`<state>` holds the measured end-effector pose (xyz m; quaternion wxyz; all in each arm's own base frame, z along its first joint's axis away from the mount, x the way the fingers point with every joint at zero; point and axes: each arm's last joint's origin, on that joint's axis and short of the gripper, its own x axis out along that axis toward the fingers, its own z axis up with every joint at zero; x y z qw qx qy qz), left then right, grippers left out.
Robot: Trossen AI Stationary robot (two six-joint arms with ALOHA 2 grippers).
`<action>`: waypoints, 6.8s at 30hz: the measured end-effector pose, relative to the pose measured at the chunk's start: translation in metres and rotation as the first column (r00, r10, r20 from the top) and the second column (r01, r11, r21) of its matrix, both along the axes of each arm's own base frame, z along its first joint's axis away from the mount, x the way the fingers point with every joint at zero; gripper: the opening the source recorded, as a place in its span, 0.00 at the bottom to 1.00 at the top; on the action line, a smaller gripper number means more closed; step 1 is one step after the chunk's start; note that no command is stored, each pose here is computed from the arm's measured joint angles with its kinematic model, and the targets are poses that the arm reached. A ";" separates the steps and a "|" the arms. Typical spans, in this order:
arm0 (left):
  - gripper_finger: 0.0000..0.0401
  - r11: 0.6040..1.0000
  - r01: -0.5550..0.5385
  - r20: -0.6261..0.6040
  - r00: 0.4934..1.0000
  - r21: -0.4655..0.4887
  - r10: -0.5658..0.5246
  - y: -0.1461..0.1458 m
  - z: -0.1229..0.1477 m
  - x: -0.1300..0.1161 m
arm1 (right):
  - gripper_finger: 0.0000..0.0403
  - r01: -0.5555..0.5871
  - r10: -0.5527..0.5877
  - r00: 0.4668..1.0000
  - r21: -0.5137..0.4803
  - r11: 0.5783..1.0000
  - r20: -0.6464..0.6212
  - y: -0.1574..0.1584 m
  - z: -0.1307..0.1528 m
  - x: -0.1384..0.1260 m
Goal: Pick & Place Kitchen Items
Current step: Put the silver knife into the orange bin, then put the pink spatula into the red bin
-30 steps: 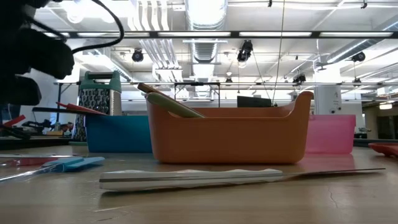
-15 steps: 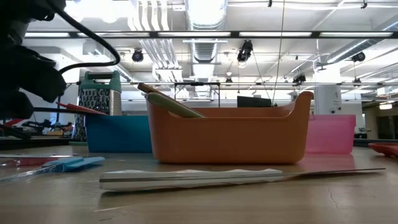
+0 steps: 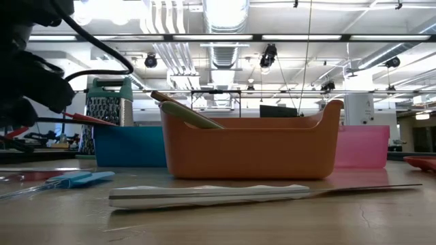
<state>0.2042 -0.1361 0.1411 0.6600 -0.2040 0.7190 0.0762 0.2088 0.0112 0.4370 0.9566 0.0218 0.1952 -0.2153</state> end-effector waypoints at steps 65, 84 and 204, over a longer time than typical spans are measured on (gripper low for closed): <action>0.10 0.968 -0.051 0.116 0.990 -0.247 0.082 0.107 0.100 0.229 | 0.02 -0.052 0.036 0.994 -0.160 0.986 -0.103 -0.007 0.009 -0.054; 0.35 0.934 0.049 0.121 0.993 -0.354 -0.006 0.122 0.078 0.237 | 0.02 -0.055 0.031 0.988 -0.160 0.986 -0.151 -0.008 0.005 -0.056; 0.51 0.937 -0.093 0.927 0.206 0.338 -0.314 0.086 0.190 -0.019 | 0.02 0.135 -0.135 0.990 -0.012 0.991 0.049 -0.010 0.004 -0.010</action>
